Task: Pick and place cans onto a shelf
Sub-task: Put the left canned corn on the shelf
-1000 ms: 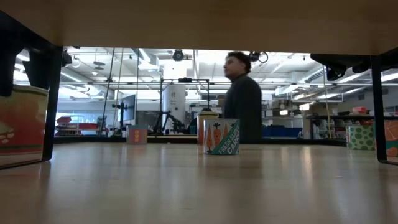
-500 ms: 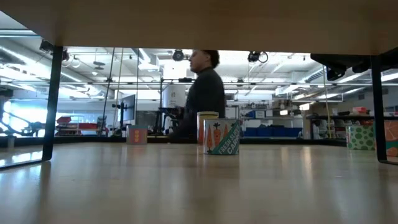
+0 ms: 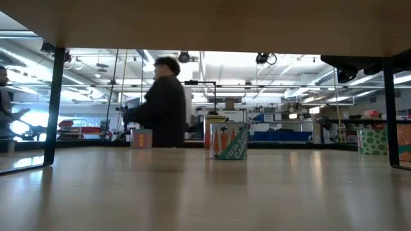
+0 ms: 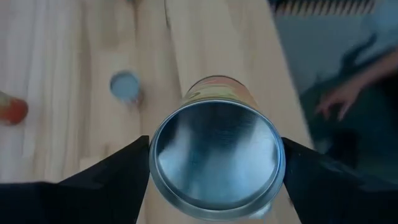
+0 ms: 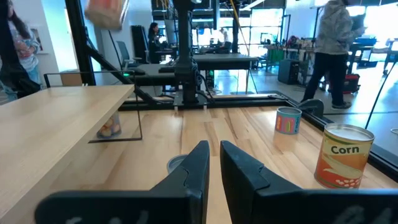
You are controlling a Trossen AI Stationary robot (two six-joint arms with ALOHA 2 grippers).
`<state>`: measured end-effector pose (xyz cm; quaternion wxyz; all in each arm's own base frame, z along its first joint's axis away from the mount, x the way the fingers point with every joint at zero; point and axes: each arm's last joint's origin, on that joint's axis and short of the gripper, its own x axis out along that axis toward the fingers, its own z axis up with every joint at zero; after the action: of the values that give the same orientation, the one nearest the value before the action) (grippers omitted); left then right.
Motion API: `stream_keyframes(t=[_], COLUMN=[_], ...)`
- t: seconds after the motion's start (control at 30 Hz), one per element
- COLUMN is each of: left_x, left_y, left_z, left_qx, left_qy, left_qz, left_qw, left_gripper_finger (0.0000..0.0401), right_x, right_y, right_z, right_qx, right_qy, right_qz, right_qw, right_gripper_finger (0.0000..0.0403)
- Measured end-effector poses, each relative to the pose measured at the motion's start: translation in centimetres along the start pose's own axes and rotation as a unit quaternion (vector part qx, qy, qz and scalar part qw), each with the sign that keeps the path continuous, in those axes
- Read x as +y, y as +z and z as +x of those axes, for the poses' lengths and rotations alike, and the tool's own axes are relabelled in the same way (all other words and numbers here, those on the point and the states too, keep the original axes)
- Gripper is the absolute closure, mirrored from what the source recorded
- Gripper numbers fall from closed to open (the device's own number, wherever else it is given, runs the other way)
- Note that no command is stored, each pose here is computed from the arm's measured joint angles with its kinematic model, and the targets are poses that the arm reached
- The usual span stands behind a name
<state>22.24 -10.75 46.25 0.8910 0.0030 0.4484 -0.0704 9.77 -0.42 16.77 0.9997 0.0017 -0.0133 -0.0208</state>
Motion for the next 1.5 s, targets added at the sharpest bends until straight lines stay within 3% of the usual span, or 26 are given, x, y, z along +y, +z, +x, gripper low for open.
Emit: stream_keyframes(t=[0.17,0.27,0.73,1.1,1.5], left_x=[-1.2,-1.9,-3.7,-4.9,-5.0], left_y=[0.6,0.9,1.4,1.2,1.2], left_z=[4.1,6.1,11.8,12.2,11.7], left_qx=[0.095,0.127,0.177,0.182,0.169], left_qy=[0.031,0.021,0.05,0.037,0.04], left_qz=[-0.013,-0.01,0.028,-0.002,0.011], left_qw=[0.995,0.992,0.983,0.983,0.985], left_gripper_finger=[0.0084,0.0082,0.0079,0.006,0.0045], right_x=[0.0,0.0,0.0,0.0,0.0], right_y=[0.0,0.0,0.0,0.0,0.0], right_z=[0.0,0.0,0.0,0.0,0.0], right_qx=[0.0,0.0,0.0,0.0,0.0], right_qy=[0.0,0.0,0.0,0.0,0.0], right_qz=[0.0,0.0,0.0,0.0,0.0], right_qw=[1.0,1.0,1.0,1.0,1.0], right_gripper_finger=[0.0356,0.0356,0.0356,0.0356,0.0356])
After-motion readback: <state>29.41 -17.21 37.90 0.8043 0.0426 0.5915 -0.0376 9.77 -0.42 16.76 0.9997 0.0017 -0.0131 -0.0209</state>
